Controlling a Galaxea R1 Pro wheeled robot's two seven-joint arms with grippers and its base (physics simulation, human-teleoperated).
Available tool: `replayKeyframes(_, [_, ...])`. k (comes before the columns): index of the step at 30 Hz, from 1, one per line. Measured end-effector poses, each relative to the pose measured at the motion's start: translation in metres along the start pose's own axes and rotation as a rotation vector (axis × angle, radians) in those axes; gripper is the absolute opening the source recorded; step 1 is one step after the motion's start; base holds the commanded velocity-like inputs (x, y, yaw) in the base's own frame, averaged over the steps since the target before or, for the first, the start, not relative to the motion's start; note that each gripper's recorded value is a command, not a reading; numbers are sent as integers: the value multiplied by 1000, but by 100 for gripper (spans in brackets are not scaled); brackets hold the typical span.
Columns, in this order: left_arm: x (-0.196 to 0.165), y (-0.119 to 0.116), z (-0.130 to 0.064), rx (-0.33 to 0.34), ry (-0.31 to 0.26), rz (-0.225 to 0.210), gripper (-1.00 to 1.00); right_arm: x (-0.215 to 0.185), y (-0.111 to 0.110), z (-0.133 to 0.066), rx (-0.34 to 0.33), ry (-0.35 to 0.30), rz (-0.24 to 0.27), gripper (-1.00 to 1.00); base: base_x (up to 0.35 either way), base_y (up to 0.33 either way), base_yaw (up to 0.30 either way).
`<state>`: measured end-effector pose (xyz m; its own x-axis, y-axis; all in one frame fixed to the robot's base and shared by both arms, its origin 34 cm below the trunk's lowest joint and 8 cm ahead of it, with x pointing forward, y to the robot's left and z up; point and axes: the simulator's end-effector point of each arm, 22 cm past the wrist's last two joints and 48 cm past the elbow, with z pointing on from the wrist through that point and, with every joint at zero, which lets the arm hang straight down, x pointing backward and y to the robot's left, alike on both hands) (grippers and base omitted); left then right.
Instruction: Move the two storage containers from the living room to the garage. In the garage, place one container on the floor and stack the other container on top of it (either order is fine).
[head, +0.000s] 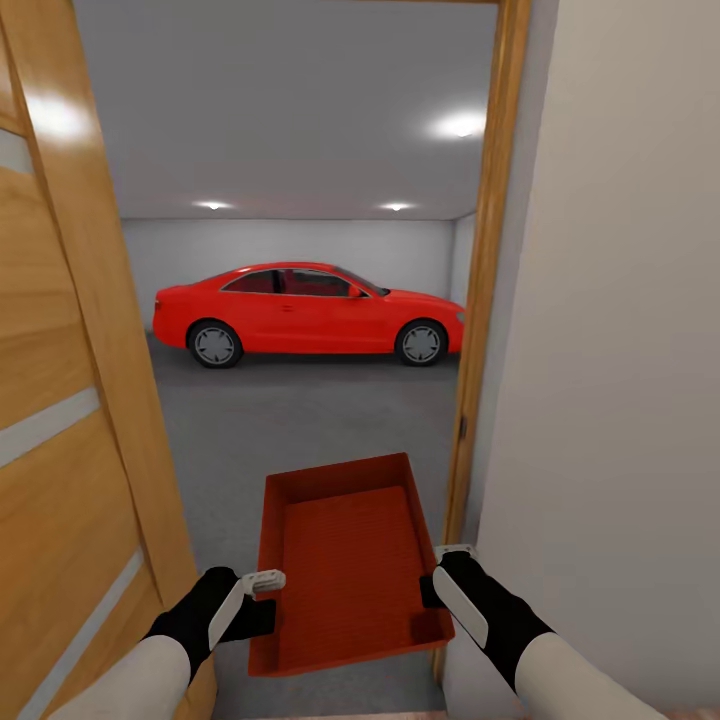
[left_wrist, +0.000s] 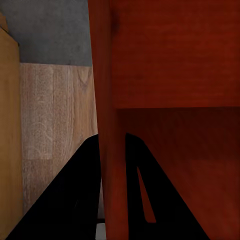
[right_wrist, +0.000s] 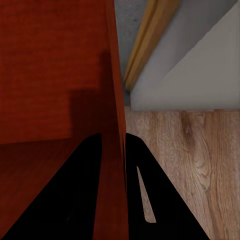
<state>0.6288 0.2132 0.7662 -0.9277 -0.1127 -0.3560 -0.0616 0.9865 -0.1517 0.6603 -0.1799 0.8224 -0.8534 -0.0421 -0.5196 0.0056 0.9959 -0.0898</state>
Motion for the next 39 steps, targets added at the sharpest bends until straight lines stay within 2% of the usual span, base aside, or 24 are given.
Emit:
replayKeyframes(20, [0, 0, 0, 0, -1, 0, -100, 0, 0, 0, 0, -1, 0, -100, 286, 65, 0])
replayKeyframes(30, [0, 0, 0, 0, 0, 0, -100, 0, 0, 0, 0, 0, 0, -100, 62, 8, 0])
replayKeyframes(39, [0, 0, 0, 0, -1, 0, -100, 0, 0, 0, 0, -1, 0, -100, 266, 0, 0])
